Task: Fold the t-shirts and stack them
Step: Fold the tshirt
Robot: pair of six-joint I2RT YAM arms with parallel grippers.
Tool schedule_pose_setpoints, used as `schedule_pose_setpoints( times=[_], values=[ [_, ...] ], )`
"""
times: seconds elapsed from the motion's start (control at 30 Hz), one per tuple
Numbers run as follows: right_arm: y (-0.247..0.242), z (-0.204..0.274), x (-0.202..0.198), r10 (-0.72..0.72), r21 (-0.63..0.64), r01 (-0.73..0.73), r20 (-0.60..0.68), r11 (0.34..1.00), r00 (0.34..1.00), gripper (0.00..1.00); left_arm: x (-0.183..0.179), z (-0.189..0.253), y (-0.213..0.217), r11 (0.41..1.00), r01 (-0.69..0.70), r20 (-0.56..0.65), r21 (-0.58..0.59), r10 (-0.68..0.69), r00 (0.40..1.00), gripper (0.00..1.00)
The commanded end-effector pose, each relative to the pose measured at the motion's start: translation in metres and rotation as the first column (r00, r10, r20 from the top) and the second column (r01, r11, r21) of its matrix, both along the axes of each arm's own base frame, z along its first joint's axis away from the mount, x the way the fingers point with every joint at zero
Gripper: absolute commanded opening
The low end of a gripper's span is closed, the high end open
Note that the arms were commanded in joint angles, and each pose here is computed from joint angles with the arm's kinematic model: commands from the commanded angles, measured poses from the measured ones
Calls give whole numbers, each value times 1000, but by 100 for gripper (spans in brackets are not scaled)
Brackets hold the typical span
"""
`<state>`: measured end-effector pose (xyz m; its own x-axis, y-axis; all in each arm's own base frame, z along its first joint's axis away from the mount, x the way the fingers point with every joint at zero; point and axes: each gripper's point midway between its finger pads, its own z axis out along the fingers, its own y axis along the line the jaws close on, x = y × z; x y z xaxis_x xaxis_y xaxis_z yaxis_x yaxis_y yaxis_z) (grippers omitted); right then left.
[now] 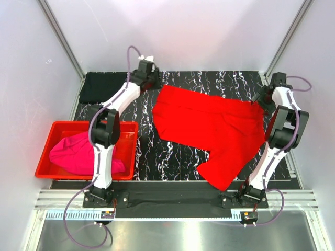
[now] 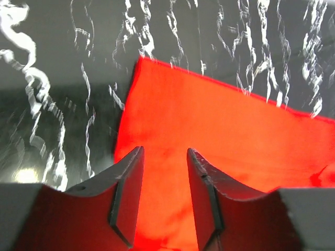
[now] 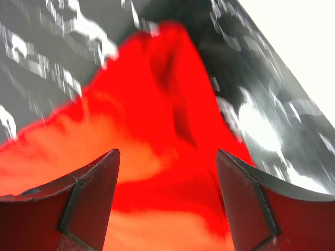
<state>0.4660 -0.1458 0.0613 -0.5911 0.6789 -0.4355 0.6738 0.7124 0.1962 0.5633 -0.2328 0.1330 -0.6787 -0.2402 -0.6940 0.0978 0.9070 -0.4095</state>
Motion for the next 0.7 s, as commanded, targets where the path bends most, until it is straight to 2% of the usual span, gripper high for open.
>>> schedule_pose_setpoints(
  times=[0.0,0.07,0.2,0.33,0.4,0.47,0.5,0.67],
  values=[
    [8,74,-43,-13,-162,12,-2,987,1000,81,-58,16,-3,949,16,24,316,-25,999,41],
    [22,76,-63,2,-202,-10,-40,979,999,81,-80,7,-15,914,33,9,404,-40,999,36],
    [50,104,-87,65,-217,-62,4,974,998,79,-118,-34,-31,846,114,-82,521,-83,993,34],
    [79,104,-106,120,-166,-112,37,980,992,71,-142,-64,-45,824,163,-161,542,-89,983,29],
    [93,109,-109,155,-148,-143,67,978,986,63,-146,-70,-43,817,153,-171,557,-67,983,23],
    [102,104,-114,177,-128,-168,68,977,982,53,-151,-77,-41,804,145,-173,577,-53,984,22],
    [104,102,-116,188,-122,-180,63,976,980,52,-152,-78,-41,802,140,-171,581,-48,984,20],
    [109,101,-119,206,-117,-196,77,974,976,51,-165,-100,-39,770,160,-210,617,-34,977,20]
  ],
)
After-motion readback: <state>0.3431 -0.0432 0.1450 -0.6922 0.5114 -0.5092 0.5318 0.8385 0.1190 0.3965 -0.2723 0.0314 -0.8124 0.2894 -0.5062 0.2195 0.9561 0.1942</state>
